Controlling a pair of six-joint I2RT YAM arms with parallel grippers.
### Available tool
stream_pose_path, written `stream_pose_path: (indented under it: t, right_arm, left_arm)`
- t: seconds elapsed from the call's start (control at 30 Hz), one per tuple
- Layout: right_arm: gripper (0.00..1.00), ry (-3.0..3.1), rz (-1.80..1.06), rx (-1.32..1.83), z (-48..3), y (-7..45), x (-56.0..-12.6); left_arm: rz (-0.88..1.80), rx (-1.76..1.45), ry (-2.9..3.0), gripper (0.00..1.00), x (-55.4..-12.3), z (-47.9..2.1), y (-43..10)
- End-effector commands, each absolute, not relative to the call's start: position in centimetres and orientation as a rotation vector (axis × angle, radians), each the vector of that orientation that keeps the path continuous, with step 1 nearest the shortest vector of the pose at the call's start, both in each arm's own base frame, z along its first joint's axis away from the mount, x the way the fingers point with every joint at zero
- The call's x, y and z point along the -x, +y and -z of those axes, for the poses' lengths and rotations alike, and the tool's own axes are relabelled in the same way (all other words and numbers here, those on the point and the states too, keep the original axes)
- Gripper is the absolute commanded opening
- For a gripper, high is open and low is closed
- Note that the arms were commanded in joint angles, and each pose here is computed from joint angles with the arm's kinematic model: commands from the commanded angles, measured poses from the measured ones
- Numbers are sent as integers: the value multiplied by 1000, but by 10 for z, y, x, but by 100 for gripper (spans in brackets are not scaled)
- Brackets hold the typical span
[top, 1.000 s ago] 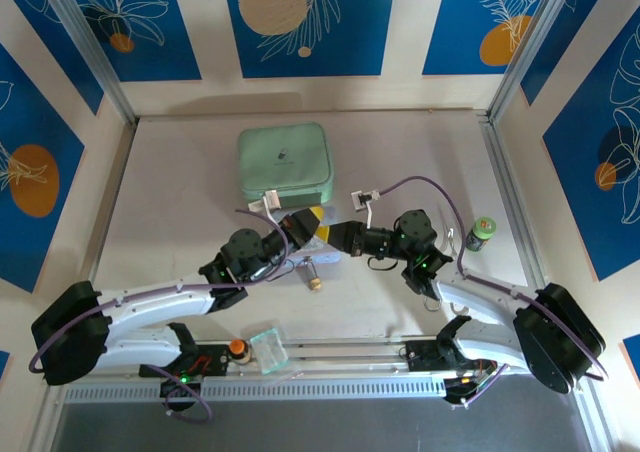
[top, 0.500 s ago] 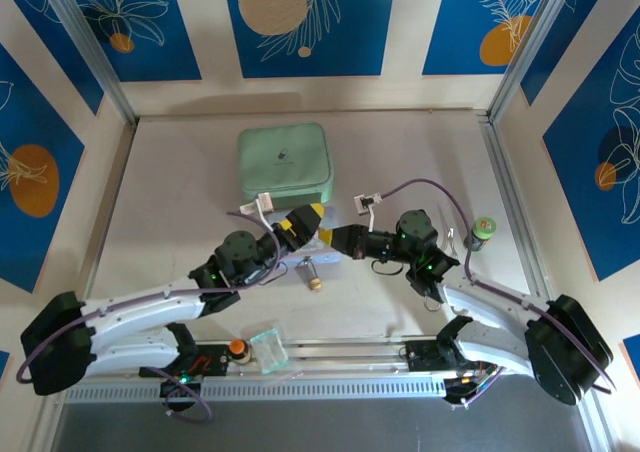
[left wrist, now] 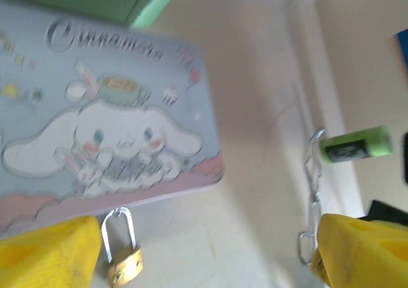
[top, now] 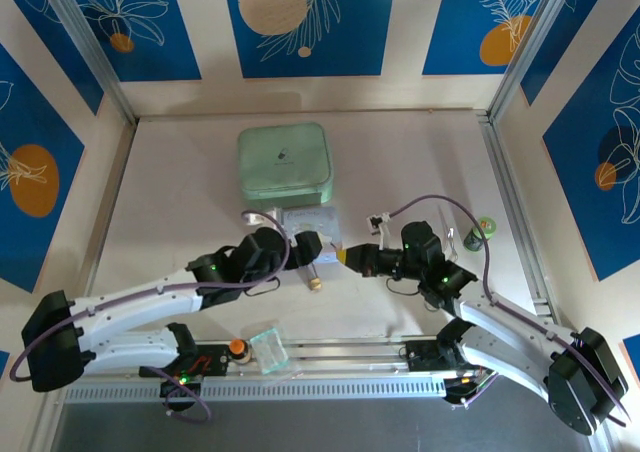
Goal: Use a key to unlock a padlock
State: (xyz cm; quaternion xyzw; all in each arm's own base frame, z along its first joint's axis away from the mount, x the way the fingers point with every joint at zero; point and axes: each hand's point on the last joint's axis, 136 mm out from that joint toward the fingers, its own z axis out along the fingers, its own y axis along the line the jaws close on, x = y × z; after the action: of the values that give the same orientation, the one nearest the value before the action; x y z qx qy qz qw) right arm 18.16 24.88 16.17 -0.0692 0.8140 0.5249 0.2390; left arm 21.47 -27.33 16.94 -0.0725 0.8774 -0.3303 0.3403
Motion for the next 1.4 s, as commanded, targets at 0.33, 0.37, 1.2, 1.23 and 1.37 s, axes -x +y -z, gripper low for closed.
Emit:
stream_pose_path:
  t: [0.33,0.37,1.2,1.23,1.37]
  right_arm:
    - [0,2355,-1340,168,-114,235,-170]
    - [0,2356,-1340,170,-114,235,-169]
    - [0,2417,-1285,36,-71,211,-153]
    - [0,2416,-1284,34,-71,212,-154]
    - [0,2418,-1283,31,-70,214,-157]
  left_arm:
    - [764,385,2324,67,-204,-73,-280]
    - [745,374,2332,66,-205,-71,-282]
    - [657,405,2494,46,-204,-16,-313]
    - [646,416,2491,47,-203,-17,-310]
    - [593,622,2446,52,-193,-22,-292]
